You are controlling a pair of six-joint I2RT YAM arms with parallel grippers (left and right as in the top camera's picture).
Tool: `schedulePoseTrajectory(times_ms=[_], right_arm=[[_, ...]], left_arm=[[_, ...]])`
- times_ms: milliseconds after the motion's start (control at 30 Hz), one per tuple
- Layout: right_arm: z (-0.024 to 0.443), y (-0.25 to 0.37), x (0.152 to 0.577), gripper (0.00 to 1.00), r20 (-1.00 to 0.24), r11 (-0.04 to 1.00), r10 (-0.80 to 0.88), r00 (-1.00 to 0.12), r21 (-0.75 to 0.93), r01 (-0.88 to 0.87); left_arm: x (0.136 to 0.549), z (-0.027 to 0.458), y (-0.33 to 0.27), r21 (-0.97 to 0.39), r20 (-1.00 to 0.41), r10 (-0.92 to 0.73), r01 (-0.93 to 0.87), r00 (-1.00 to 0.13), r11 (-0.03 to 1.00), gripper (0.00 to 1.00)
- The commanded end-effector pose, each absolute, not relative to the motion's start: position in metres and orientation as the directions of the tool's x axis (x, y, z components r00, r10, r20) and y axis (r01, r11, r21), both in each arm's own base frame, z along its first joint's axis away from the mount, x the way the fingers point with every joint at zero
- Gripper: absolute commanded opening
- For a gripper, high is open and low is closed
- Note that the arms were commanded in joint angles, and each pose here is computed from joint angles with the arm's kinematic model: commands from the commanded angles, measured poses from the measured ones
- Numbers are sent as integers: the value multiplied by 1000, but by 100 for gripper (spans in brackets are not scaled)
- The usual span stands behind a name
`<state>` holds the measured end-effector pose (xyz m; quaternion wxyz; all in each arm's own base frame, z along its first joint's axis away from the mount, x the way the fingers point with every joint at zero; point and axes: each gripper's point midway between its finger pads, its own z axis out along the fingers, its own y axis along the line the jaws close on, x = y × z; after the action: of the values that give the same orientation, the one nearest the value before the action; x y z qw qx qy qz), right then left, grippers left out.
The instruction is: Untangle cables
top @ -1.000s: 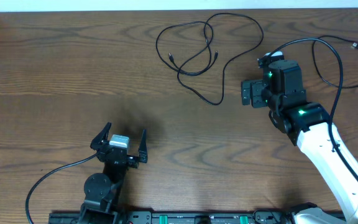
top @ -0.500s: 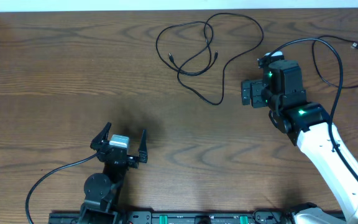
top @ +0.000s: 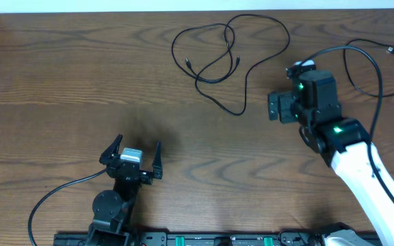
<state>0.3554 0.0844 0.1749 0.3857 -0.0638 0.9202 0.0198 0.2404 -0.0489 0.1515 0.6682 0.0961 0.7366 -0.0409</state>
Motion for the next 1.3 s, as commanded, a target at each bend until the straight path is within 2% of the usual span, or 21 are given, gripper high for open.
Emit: schedulePoseTrajectory(times_ms=[0, 300, 467, 667, 733, 767, 833, 933, 1167, 1267], right_arm=[[194, 78, 334, 99, -729, 990, -106, -676, -16, -138], [246, 59, 272, 99, -797, 991, -83, -598, -1, -137], [266, 51, 247, 99, -869, 991, -52, -491, 16, -134], [280, 53, 249, 99, -970, 987, 23, -241, 61, -150], [289, 53, 250, 99, -992, 984, 59, -115, 77, -159], [294, 54, 248, 99, -998, 983, 57, -17, 60, -173], [296, 55, 245, 99, -997, 983, 36, 74, 22, -183], [291, 56, 240, 99, -983, 983, 14, 185, -21, -185], [251, 59, 231, 99, -946, 979, -44, 322, -105, -175], [237, 60, 231, 99, -959, 976, -75, 274, -127, -179]], left_arm=[[240, 136, -41, 88, -983, 112, 162, -143, 983, 100], [240, 136, -41, 88, -983, 112, 162, -143, 983, 100], [240, 136, -41, 88, -983, 112, 162, -143, 983, 100], [240, 136, -41, 88, -983, 112, 162, -143, 983, 100], [240, 136, -41, 88, -983, 112, 162, -143, 983, 100], [240, 136, -41, 88, -983, 112, 162, -143, 983, 100], [240, 136, -41, 88, -983, 112, 162, -143, 983, 100], [240, 136, -41, 88, -983, 112, 162, -143, 983, 99], [240, 136, -41, 88, -983, 112, 162, -143, 983, 100], [240, 136, -41, 88, -983, 112, 162, -143, 983, 100]])
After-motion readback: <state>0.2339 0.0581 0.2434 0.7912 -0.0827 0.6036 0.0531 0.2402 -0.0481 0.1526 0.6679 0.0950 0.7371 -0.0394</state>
